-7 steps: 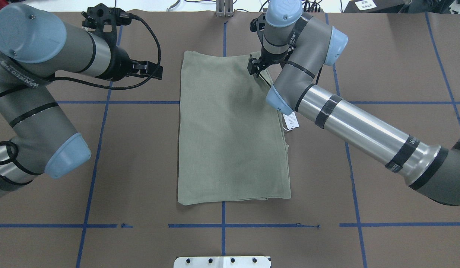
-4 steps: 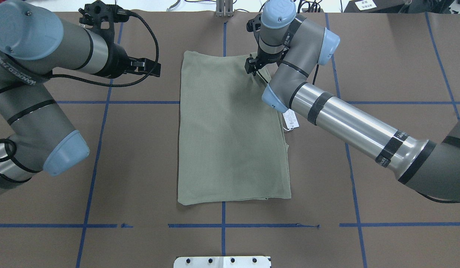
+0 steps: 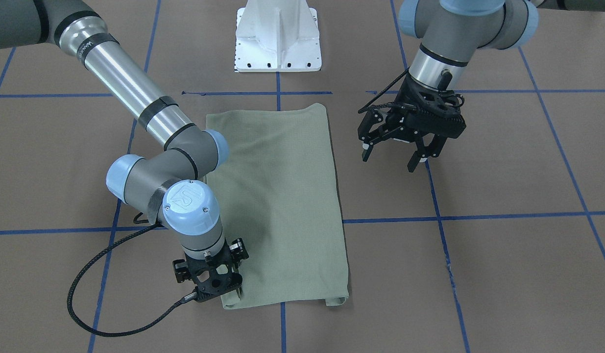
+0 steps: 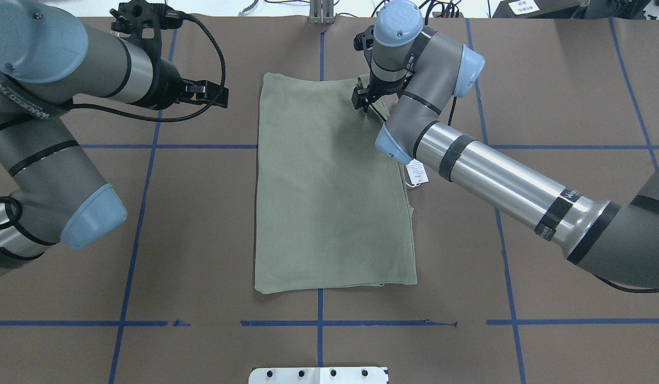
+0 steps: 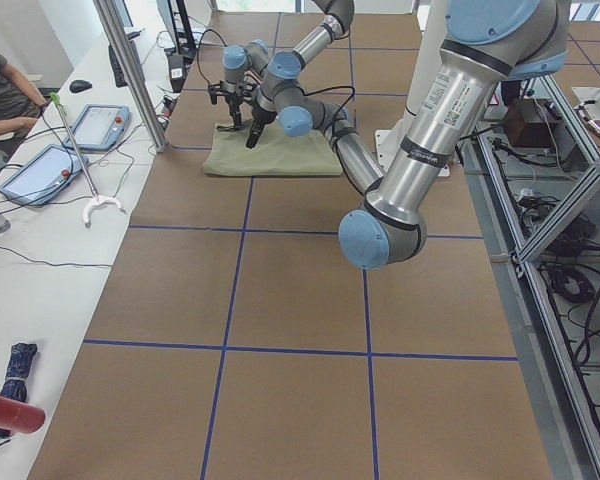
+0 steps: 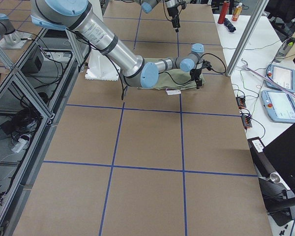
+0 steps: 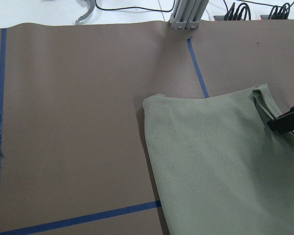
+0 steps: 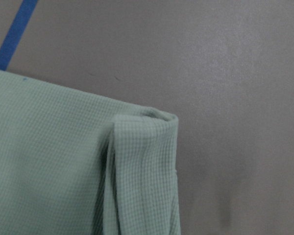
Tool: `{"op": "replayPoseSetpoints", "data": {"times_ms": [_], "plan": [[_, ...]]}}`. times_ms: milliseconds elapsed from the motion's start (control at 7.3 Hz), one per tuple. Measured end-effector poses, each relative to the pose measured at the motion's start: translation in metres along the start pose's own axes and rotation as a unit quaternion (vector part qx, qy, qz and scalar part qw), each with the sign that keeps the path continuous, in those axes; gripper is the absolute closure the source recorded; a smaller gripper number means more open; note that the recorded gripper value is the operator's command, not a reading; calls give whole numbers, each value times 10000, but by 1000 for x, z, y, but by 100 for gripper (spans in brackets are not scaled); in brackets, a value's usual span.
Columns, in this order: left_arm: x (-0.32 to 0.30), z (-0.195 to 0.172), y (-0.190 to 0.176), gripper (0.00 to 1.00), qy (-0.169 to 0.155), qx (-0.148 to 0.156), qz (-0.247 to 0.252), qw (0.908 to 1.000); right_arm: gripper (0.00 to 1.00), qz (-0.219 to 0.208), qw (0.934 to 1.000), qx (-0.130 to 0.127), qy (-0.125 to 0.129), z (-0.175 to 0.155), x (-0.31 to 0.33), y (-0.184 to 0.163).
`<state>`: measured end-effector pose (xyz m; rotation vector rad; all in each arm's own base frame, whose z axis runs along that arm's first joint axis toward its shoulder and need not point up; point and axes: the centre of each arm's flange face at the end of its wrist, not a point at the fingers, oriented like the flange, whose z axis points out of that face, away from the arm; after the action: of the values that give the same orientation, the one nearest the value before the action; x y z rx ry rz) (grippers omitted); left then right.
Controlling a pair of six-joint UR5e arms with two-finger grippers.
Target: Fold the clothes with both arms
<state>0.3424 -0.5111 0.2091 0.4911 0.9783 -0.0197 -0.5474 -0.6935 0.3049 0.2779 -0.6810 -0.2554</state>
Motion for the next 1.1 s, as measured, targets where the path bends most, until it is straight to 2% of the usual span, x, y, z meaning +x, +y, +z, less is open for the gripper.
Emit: {"op": "replayPoseSetpoints", "data": {"times_ms": [1095], "plan": [[1,1,-1,0,7,2,21,10000,0,127,9998,10,129,-1,32,-9]]}}
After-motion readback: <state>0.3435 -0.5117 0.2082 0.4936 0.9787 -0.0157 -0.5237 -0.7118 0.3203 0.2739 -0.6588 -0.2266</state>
